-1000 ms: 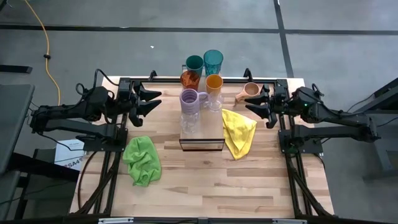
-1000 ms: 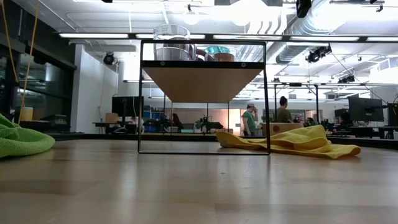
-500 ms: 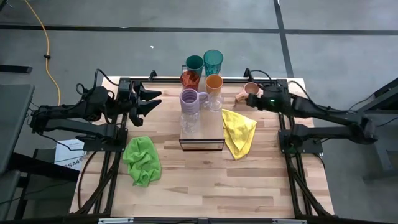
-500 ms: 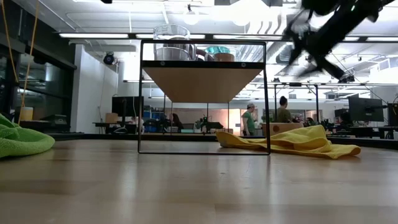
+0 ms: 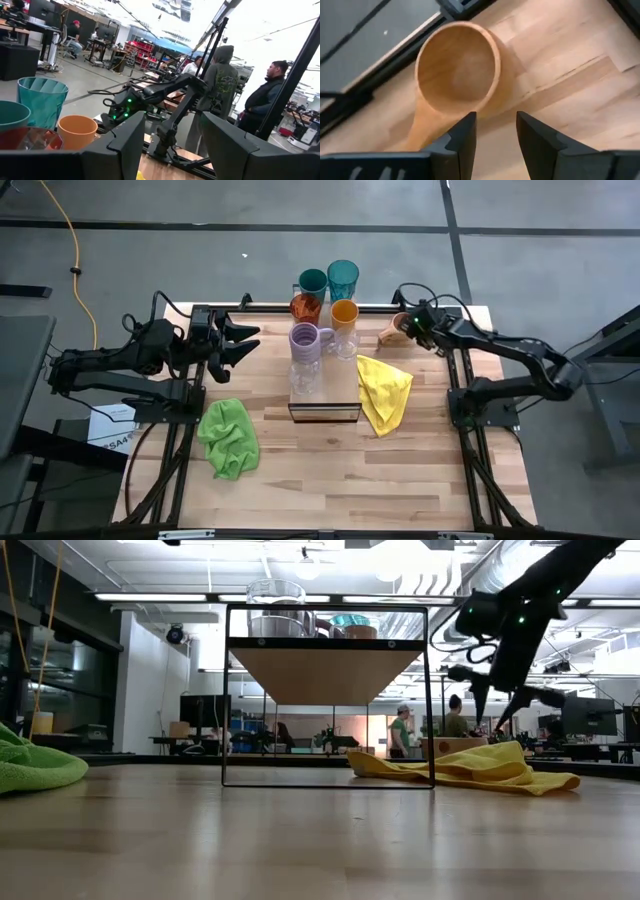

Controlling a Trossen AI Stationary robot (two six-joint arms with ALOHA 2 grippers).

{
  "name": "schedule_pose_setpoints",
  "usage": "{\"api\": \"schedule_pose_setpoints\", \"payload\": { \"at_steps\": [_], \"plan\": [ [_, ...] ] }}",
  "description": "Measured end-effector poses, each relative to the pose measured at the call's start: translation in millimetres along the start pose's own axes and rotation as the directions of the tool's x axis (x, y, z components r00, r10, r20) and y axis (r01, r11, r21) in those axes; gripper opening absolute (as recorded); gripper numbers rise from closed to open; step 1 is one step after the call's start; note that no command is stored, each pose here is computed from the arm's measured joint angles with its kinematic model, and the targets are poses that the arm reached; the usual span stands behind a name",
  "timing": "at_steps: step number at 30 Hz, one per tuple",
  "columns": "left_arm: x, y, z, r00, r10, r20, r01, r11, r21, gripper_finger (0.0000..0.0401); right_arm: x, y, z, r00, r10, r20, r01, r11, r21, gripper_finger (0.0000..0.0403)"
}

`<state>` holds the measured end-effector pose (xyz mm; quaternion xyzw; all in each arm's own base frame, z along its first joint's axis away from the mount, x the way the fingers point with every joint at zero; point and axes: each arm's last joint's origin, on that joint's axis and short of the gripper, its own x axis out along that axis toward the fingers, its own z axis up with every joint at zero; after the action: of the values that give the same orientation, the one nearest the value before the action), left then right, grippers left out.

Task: Stack small to large cups/mugs on shelf
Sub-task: Put the brown mug on the shelf

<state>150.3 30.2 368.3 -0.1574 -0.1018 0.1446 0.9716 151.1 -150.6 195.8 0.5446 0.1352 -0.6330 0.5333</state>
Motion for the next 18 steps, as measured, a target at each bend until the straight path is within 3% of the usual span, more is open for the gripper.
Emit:
{"api": "schedule_pose_setpoints", "payload": {
  "at_steps": [6, 12, 18],
  "plan": [
    [0, 0, 0, 1.000, 0.000, 0.000, 0.000, 1.000, 0.001, 0.0182, 11, 9, 3, 0.998, 0.053, 0.025, -0.054, 0.997, 0.051, 0.0131],
    [0, 0, 0, 1.000, 0.000, 0.000, 0.000, 1.000, 0.001, 0.0182, 28, 6, 1, 1.000, -0.023, -0.008, 0.024, 0.995, 0.092, 0.0131],
    [0, 0, 0, 1.000, 0.000, 0.000, 0.000, 1.000, 0.002, 0.0182, 41, 8, 3, 0.999, -0.033, -0.004, 0.033, 0.987, 0.160, 0.0131]
  ]
}}
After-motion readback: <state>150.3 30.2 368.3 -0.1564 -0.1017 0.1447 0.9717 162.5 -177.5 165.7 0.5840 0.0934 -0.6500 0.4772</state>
